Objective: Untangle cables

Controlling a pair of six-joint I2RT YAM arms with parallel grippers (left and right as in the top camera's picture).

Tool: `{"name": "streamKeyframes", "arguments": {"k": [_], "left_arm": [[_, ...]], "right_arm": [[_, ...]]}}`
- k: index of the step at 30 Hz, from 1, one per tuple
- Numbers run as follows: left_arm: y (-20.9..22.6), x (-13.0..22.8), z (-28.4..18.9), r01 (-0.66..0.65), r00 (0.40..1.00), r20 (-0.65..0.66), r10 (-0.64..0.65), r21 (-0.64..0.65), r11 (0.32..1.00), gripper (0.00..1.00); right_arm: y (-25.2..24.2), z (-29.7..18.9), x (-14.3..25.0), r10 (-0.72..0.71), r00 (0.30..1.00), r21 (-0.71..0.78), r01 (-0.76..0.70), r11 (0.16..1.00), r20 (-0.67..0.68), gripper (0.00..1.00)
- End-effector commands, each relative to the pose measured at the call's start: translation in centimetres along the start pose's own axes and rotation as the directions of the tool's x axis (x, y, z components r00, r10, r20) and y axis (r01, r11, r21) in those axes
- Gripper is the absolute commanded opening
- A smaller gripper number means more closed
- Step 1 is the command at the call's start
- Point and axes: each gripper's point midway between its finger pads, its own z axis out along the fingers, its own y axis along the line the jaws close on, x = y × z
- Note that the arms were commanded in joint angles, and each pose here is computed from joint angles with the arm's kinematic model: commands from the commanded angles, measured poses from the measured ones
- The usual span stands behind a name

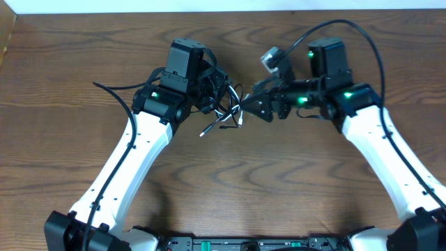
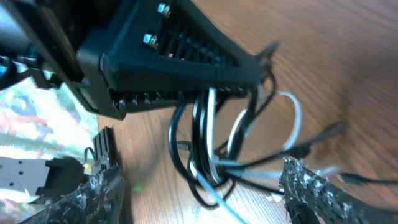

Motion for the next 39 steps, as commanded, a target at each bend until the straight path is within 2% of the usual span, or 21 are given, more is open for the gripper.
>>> {"name": "streamKeyframes", "arguments": {"k": [1, 4, 7, 10, 14, 17, 20, 22, 24, 25, 27, 29, 30, 31, 33, 34, 37, 39], "left_arm": [[-0.7, 0.4, -0.6, 0.014, 1.0, -0.013, -0.014, 0.023, 1.0, 0.07], [-0.7, 0.4, -0.6, 0.014, 1.0, -0.014, -0.014, 0.023, 1.0, 0.08], [-0.7, 0.6, -0.6, 0.014, 1.0, -0.023, -0.013, 0.025, 1.0, 0.07], [-0.7, 0.7, -0.6, 0.013, 0.999, -0.032, -0.012, 0.027, 1.0, 0.07], [-0.4, 0.8, -0.6, 0.002, 0.999, -0.034, -0.002, 0.012, 1.0, 0.08], [-0.1, 0.8, -0.6, -0.062, 0.997, -0.035, 0.062, 0.004, 0.998, 0.08], [0.0, 0.8, -0.6, -0.136, 0.99, -0.036, 0.136, 0.004, 0.991, 0.08], [0.0, 0.8, -0.6, -0.198, 0.98, -0.035, 0.198, 0.006, 0.98, 0.08], [0.0, 0.7, -0.6, -0.289, 0.957, -0.032, 0.29, 0.009, 0.957, 0.17], [0.0, 0.7, -0.6, -0.4, 0.916, -0.031, 0.4, 0.013, 0.917, 0.23], [0.0, 0.6, -0.6, -0.55, 0.834, -0.026, 0.551, 0.014, 0.835, 0.27], [0.5, 0.8, -0.6, -0.687, 0.726, -0.041, 0.686, 0.007, 0.727, 0.29], [1.3, 1.0, -0.8, -0.758, 0.651, -0.067, 0.756, -0.001, 0.652, 0.36], [1.5, 1.3, -1.0, -0.782, 0.621, -0.08, 0.78, 0.004, 0.623, 0.44], [1.3, 2.8, -1.2, -0.844, 0.518, -0.114, 0.848, 0.095, 0.528, 0.46], [1.2, 3.4, -1.3, -0.855, 0.488, -0.121, 0.864, 0.135, 0.501, 0.47], [0.2, 7.0, -2.2, -0.861, 0.338, -0.123, 0.933, 0.359, 0.36, 0.49], [0.1, 8.5, -2.3, -0.854, 0.274, -0.117, 0.954, 0.426, 0.298, 0.48]], "right_arm": [[0.5, 1.8, 0.5, -0.037, 0.999, -0.047, 0.035, 0.998, -0.022, 0.77], [0.4, 3.2, 0.5, -0.055, 0.998, -0.059, 0.054, 0.997, -0.023, 0.73], [-0.9, 4.2, 0.6, -0.018, 0.999, -0.004, 0.018, 1.0, -0.027, 0.66], [-2.1, 4.8, 0.4, 0.023, 1.0, 0.049, -0.022, 0.999, -0.017, 0.53], [-2.5, 4.7, -0.9, 0.05, 0.998, 0.061, -0.052, 0.997, 0.032, 0.28], [-3.1, 4.3, -1.8, 0.138, 0.987, 0.072, -0.144, 0.987, 0.078, 0.09], [-3.4, 4.0, -1.9, 0.16, 0.984, 0.073, -0.166, 0.983, 0.083, 0.02], [-3.7, 3.8, -1.7, 0.18, 0.98, 0.073, -0.186, 0.98, 0.079, 0.01], [-4.2, 3.2, -1.6, 0.226, 0.971, 0.074, -0.232, 0.97, 0.082, 0.01], [-4.8, 2.5, -1.6, 0.275, 0.957, 0.066, -0.282, 0.957, 0.091, 0.01], [-5.1, 1.4, -1.9, 0.299, 0.949, 0.032, -0.303, 0.952, 0.1, 0.01], [-5.3, 0.4, -2.0, 0.312, 0.945, -0.005, -0.313, 0.95, 0.104, 0.01], [-5.6, -0.7, -2.1, 0.332, 0.937, -0.039, -0.329, 0.943, 0.107, 0.01], [-5.7, -1.2, -2.1, 0.342, 0.933, -0.05, -0.339, 0.94, 0.107, 0.01], [-6.6, -2.5, -1.8, 0.381, 0.918, -0.06, -0.376, 0.925, 0.113, 0.01], [-6.8, -2.8, -1.7, 0.389, 0.914, -0.059, -0.385, 0.921, 0.114, 0.01], [-7.1, -3.8, -1.4, 0.407, 0.907, -0.079, -0.4, 0.913, 0.112, 0.01], [-6.3, -4.0, -1.5, 0.401, 0.911, -0.127, -0.388, 0.913, 0.099, 0.01]]}}
